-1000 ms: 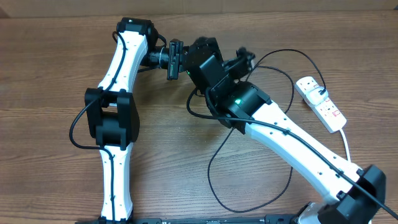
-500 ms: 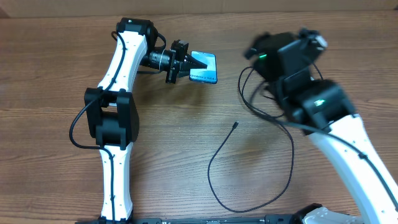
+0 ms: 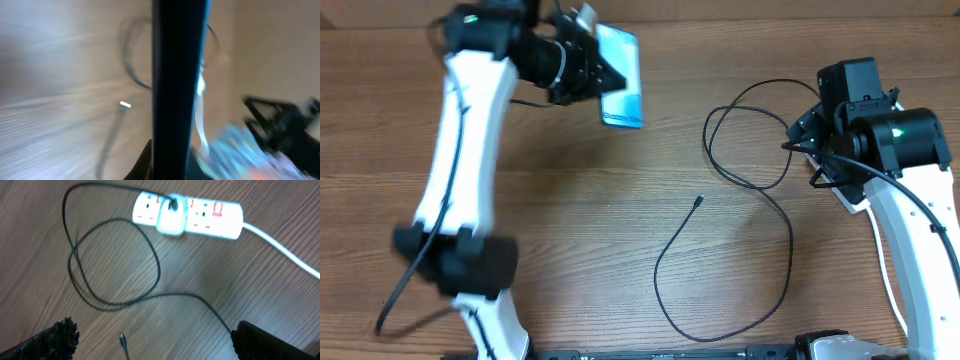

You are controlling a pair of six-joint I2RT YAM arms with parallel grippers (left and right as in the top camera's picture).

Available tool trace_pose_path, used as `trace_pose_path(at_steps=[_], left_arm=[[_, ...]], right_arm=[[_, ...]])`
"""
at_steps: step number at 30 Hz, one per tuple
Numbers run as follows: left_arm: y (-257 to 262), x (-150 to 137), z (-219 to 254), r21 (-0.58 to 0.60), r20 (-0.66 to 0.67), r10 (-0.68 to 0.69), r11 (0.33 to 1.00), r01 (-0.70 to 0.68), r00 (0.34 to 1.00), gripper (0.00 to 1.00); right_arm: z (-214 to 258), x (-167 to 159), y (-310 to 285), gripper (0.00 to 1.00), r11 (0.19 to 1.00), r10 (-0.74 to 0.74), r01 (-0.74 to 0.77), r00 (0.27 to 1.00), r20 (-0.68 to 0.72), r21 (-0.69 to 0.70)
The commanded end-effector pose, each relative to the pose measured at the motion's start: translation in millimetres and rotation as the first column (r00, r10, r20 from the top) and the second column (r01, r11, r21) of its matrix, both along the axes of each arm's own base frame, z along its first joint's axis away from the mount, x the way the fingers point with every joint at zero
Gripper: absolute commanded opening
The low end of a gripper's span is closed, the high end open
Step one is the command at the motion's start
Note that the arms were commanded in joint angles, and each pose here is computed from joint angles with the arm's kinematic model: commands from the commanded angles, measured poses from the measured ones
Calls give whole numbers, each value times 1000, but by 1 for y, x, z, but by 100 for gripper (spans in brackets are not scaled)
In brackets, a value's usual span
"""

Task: Plug charger to phone and switch on socket

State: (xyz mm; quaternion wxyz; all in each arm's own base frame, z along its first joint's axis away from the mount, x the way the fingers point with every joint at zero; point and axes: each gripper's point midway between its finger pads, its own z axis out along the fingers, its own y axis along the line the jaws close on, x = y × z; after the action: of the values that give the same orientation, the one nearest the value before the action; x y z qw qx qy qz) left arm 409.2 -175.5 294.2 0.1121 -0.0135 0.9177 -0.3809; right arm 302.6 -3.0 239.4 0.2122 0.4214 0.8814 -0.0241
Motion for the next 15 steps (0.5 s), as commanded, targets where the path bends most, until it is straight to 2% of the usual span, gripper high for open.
trace_pose_path(at_steps=[1, 3, 9, 15], left_arm=[[70, 2, 21, 291, 129, 345, 883, -368, 930, 4], [80, -5, 25, 322, 143, 379, 856, -405, 914, 4], [91, -19, 10, 405, 94, 394, 824, -397, 914, 4], [93, -17, -8, 449, 43, 398, 812, -373, 916, 4]], right_arm=[[-1, 1, 7, 100, 999, 24, -24, 1000, -7, 38], [-2, 0, 9, 100, 999, 27, -27, 1000, -14, 46], [-10, 0, 25, 100, 990, 67, -61, 997, -47, 128], [-34, 7, 38, 100, 964, 238, -216, 961, -141, 155]])
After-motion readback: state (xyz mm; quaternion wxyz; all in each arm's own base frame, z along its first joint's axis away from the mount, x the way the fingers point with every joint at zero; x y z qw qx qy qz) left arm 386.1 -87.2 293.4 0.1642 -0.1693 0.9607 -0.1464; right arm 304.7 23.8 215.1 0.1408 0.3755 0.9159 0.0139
